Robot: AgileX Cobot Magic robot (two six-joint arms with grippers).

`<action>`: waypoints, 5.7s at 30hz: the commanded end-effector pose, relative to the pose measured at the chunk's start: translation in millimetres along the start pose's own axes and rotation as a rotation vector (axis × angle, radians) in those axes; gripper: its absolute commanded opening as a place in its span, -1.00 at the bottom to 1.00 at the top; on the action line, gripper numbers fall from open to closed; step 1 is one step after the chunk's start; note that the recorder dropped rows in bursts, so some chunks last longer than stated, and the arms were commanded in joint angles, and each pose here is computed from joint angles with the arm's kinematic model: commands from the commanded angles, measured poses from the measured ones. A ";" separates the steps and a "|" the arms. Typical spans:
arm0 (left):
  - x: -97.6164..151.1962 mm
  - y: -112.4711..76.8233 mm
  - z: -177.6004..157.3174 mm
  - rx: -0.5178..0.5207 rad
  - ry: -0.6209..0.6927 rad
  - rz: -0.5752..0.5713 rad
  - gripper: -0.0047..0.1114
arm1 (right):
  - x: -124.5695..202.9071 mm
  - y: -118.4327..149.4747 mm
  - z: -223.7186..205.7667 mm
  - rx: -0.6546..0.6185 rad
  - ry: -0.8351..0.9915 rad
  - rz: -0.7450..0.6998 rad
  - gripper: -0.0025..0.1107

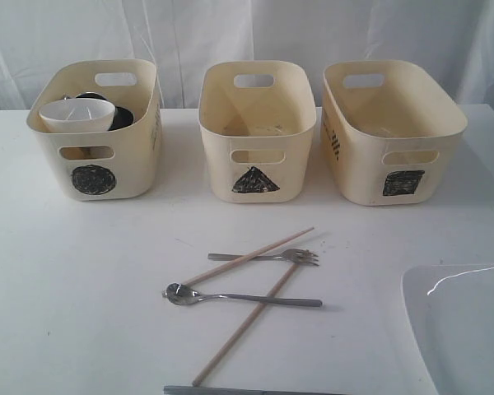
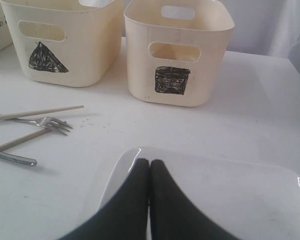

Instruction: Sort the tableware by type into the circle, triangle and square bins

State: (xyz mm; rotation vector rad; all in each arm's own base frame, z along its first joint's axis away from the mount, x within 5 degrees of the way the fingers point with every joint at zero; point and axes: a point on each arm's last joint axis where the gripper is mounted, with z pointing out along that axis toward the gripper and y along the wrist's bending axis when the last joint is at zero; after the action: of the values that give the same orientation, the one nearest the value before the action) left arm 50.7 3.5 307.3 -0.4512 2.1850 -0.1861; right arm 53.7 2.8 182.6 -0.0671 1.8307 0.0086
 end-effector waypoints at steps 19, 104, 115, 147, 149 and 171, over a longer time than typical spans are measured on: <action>6.9 26.8 4.5 -0.260 0.089 0.659 -0.92 | 0.3 -0.4 -0.2 0.007 -0.007 -0.002 -0.96; 115.1 31.2 87.9 0.108 -0.207 0.619 -0.92 | 0.5 -0.4 -0.2 0.006 -0.004 -0.002 -0.96; 115.1 31.2 87.9 0.108 -0.207 0.619 -0.92 | -1.9 -2.7 -0.3 0.035 -0.028 -0.174 -0.96; 114.7 31.1 87.8 0.108 -0.212 0.616 -0.92 | -154.6 55.4 164.8 -0.601 0.146 -0.212 -0.96; 114.5 31.1 87.8 0.108 -0.214 0.616 -0.92 | -135.9 57.3 189.0 -0.559 0.228 -0.224 -0.96; 114.5 31.2 87.8 0.107 -0.214 0.618 -0.92 | -122.0 62.8 205.5 -0.683 1.040 -0.341 -0.96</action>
State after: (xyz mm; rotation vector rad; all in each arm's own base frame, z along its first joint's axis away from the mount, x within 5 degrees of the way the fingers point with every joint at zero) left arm 49.7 -8.9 161.8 0.2557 1.9795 0.0861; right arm 269.7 62.9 246.6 -0.8625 2.7150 0.2466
